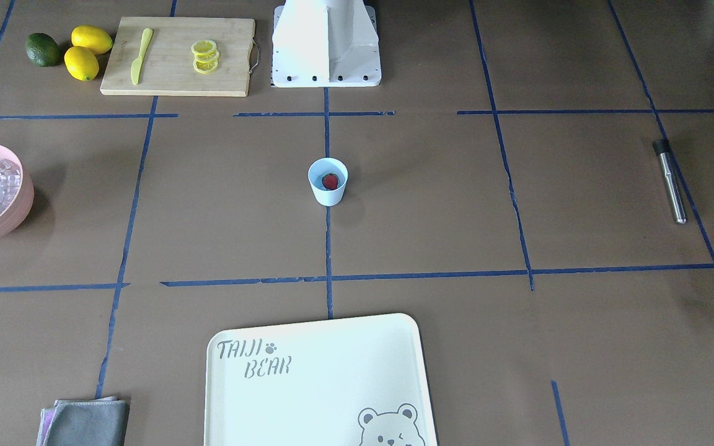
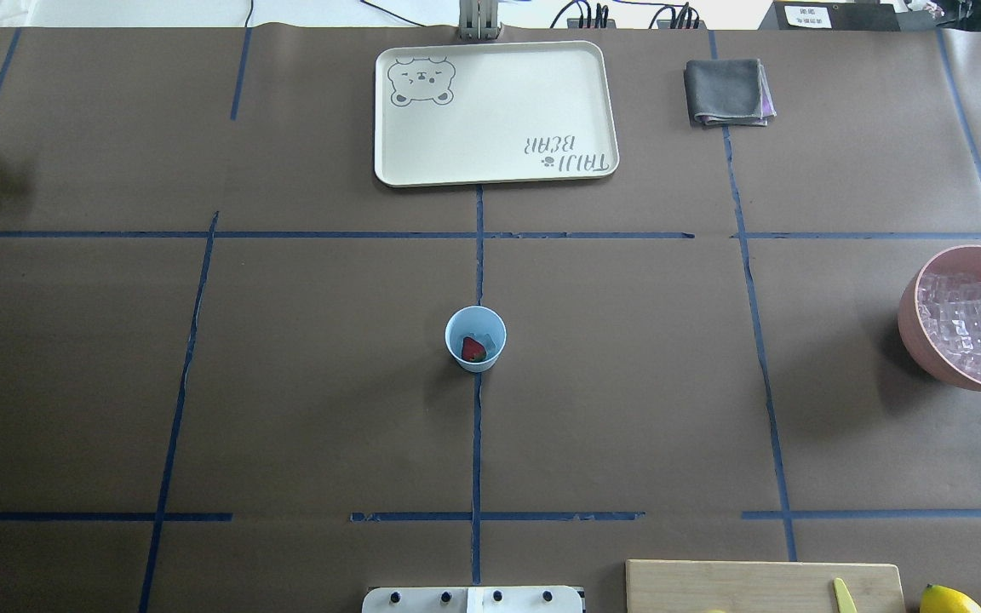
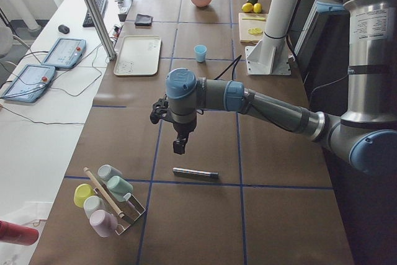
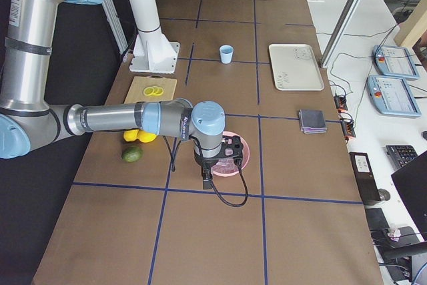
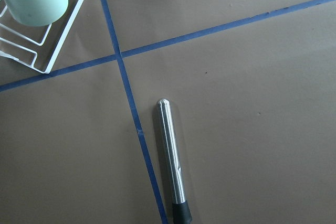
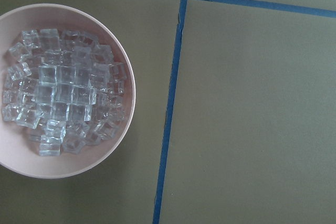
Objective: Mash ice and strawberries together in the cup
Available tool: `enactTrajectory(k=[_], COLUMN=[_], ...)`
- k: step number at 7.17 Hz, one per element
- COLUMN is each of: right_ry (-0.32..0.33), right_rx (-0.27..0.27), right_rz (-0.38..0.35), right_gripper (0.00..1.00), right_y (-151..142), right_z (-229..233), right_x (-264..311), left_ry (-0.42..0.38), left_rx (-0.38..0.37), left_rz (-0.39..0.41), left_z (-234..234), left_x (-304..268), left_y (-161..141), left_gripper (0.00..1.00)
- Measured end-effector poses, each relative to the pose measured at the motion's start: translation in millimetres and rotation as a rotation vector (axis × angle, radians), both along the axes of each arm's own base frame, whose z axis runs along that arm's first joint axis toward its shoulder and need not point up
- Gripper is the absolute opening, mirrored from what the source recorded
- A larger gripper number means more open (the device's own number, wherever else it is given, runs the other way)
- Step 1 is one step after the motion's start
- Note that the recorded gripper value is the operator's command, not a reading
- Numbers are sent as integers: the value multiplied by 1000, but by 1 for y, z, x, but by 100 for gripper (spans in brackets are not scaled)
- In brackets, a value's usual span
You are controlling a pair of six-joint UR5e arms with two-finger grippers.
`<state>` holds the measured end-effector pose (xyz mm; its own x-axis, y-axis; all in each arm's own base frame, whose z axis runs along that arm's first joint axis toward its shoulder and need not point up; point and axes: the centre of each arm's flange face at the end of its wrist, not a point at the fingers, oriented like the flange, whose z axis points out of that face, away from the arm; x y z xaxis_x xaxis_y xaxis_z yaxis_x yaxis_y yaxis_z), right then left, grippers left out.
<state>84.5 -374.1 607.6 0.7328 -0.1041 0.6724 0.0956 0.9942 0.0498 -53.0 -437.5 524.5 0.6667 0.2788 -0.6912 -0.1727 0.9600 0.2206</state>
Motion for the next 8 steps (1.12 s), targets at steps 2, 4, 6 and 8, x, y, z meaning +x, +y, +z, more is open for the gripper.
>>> enactTrajectory(k=[2, 4, 6, 8], right_ry=[0, -4, -29, -41], right_rx=[-1, -4, -3, -5], right_rz=[13, 16, 19, 20], right_gripper=[100, 100, 100, 100], right_y=[3, 5, 6, 6], right_z=[1, 1, -1, -1], right_x=[5, 5, 4, 3], left_ry=[5, 3, 2, 1], left_rx=[-24, -42, -60, -65], left_rz=[-29, -33, -35, -33], left_z=[-5, 2, 8, 9], left_x=[1, 1, 0, 1], left_y=[2, 10, 14, 15], left_gripper=[100, 100, 100, 100])
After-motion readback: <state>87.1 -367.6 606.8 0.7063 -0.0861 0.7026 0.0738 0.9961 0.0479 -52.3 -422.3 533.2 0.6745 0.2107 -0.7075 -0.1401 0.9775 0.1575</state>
